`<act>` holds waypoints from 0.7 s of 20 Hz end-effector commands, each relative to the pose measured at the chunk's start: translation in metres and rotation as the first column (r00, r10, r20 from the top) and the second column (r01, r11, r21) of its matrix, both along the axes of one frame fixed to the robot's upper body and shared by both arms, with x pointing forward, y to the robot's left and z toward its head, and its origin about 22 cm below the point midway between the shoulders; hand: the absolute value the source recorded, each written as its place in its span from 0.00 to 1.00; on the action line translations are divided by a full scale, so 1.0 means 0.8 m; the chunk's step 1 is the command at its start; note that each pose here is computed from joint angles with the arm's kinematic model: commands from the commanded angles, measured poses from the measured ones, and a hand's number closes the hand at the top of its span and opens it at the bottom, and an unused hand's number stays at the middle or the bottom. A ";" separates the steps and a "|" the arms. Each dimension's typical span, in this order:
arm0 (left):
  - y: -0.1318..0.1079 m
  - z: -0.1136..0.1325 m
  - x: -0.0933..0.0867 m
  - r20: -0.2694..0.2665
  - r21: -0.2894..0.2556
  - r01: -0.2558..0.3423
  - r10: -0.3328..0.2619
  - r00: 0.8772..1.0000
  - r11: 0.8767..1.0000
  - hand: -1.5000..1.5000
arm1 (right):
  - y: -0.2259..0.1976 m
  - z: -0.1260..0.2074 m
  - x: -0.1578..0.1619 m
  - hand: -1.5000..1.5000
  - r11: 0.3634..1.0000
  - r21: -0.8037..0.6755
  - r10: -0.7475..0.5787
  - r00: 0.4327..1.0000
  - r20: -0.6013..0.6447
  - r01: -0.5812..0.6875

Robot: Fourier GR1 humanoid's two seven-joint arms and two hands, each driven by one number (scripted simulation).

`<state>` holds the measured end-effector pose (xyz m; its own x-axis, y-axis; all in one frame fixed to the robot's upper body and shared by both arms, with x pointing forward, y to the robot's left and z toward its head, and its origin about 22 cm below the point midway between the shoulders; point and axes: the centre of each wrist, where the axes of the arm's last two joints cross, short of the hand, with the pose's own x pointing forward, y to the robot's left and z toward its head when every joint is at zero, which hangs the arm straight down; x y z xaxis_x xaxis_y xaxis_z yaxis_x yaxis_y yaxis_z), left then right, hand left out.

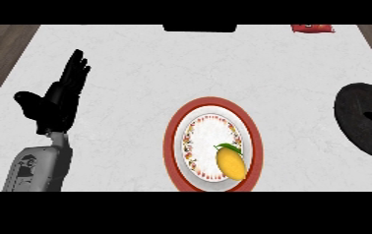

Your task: Pick the tomato from the plate and place it in the pan

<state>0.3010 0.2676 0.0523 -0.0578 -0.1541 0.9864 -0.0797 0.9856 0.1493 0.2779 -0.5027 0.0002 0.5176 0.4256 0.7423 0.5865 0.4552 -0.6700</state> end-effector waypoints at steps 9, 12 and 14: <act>0.015 -0.006 -0.018 -0.023 0.010 -0.037 0.037 0.999 0.999 0.50 | -0.012 -0.027 -0.058 0.00 0.989 0.144 -0.015 0.923 0.384 -0.044; 0.035 -0.007 -0.010 -0.024 0.010 -0.078 0.078 0.997 0.997 0.50 | -0.005 -0.037 -0.079 0.00 0.978 0.150 0.064 0.894 0.444 -0.144; 0.004 0.001 -0.019 -0.031 0.020 -0.064 0.064 0.997 0.998 0.50 | -0.014 -0.023 -0.095 0.00 0.974 0.140 0.091 0.877 0.472 -0.176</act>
